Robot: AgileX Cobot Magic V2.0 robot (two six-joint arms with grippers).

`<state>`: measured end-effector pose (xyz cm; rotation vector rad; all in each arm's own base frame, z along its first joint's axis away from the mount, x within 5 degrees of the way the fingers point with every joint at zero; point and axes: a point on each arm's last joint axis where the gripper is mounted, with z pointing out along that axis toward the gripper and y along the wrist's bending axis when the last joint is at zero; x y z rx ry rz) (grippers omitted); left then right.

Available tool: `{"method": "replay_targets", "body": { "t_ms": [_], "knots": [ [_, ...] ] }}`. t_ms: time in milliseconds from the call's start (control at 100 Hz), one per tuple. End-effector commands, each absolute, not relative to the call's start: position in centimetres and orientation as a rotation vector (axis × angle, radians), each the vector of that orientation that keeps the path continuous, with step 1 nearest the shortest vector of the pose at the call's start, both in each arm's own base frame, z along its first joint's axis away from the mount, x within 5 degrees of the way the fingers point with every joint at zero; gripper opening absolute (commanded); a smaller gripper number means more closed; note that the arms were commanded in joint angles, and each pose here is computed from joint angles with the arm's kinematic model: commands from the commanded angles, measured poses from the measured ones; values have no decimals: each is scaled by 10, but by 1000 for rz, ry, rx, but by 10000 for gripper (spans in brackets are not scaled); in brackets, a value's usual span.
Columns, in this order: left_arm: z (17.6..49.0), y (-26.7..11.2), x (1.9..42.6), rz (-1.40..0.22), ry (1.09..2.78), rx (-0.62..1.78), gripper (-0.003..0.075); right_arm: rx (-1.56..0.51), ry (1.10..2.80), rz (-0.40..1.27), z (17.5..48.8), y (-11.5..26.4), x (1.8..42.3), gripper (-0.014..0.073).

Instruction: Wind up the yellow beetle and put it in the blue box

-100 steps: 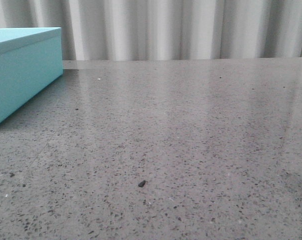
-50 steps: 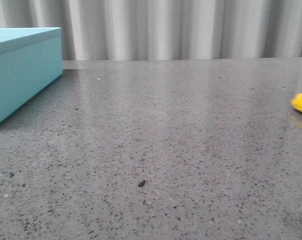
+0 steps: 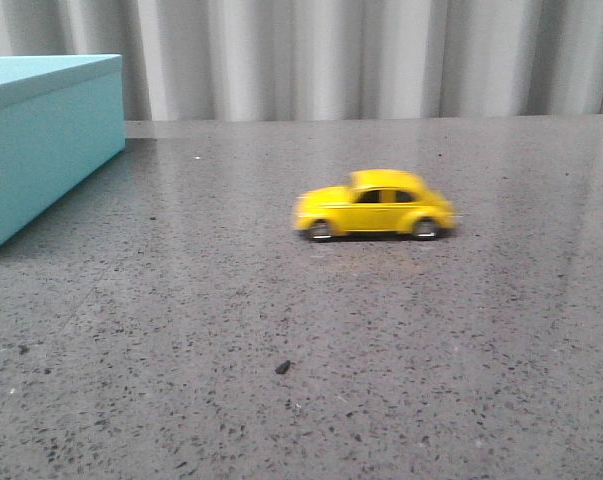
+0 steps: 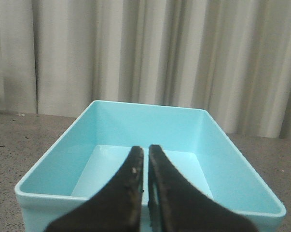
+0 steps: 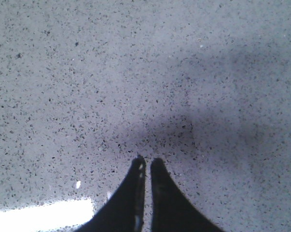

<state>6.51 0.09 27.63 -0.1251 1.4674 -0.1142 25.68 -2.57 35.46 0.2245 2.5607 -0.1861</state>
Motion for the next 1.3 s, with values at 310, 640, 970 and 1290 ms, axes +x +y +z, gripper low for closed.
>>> {"method": "replay_targets", "body": {
  "t_ms": [310, 640, 970, 1290],
  "knots": [
    [294, 1, 64, -129, 1368, -130, -21, 219, 2458, -196, 373, -28, 253, -41],
    [311, 1, 61, -139, 1356, -127, -21, 212, 2423, -188, 375, -27, 256, -41],
    [349, -1, 78, -147, 1491, -122, -21, 219, 2413, -153, 375, -25, 257, -41],
    [385, -1, 116, -115, 1588, -90, 11, 220, 2402, -139, 376, -25, 258, -41]
  ]
}}
